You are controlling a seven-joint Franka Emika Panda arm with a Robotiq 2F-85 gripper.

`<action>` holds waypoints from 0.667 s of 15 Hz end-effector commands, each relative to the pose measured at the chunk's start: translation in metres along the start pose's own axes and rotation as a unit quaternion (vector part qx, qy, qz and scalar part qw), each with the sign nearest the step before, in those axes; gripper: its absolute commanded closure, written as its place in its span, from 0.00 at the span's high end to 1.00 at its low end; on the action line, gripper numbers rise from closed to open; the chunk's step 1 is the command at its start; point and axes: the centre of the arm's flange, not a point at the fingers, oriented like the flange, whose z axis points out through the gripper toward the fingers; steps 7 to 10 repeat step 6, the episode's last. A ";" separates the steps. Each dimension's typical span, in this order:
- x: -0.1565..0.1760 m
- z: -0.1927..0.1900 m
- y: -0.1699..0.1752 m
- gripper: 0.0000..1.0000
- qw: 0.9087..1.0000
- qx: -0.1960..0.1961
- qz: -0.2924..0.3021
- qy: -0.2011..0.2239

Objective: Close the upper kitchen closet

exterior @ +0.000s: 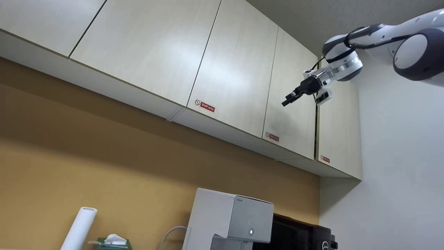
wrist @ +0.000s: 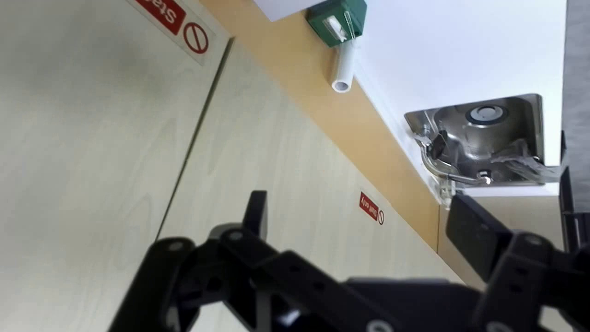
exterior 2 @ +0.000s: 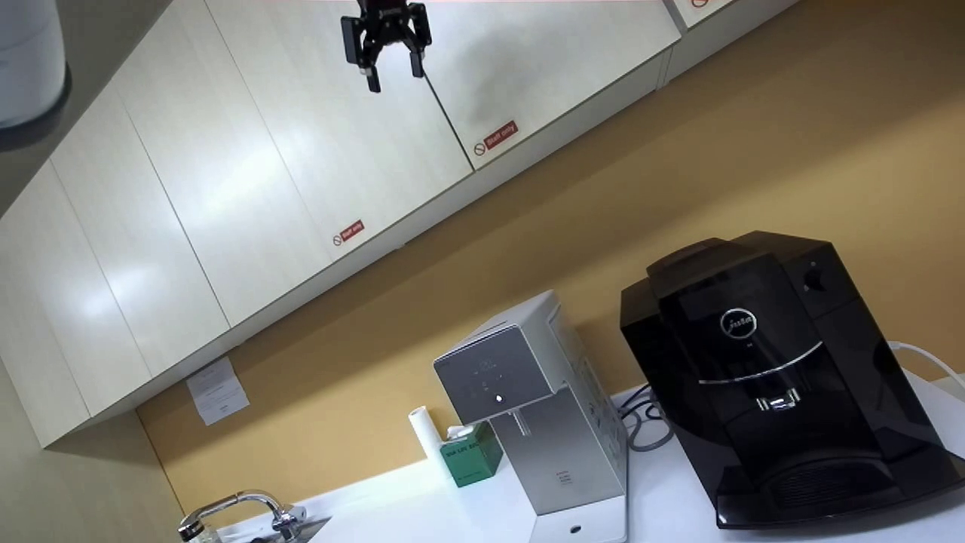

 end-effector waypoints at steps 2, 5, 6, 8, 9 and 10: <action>0.012 -0.014 -0.038 1.00 0.995 -0.032 0.076 -0.063; 0.024 -0.016 -0.065 1.00 0.990 0.002 0.099 -0.096; 0.027 -0.016 -0.074 1.00 0.989 0.019 0.104 -0.099; 0.027 -0.016 -0.074 1.00 0.989 0.019 0.104 -0.099; 0.027 -0.016 -0.074 1.00 0.989 0.019 0.104 -0.099; 0.027 -0.016 -0.074 1.00 0.989 0.019 0.104 -0.099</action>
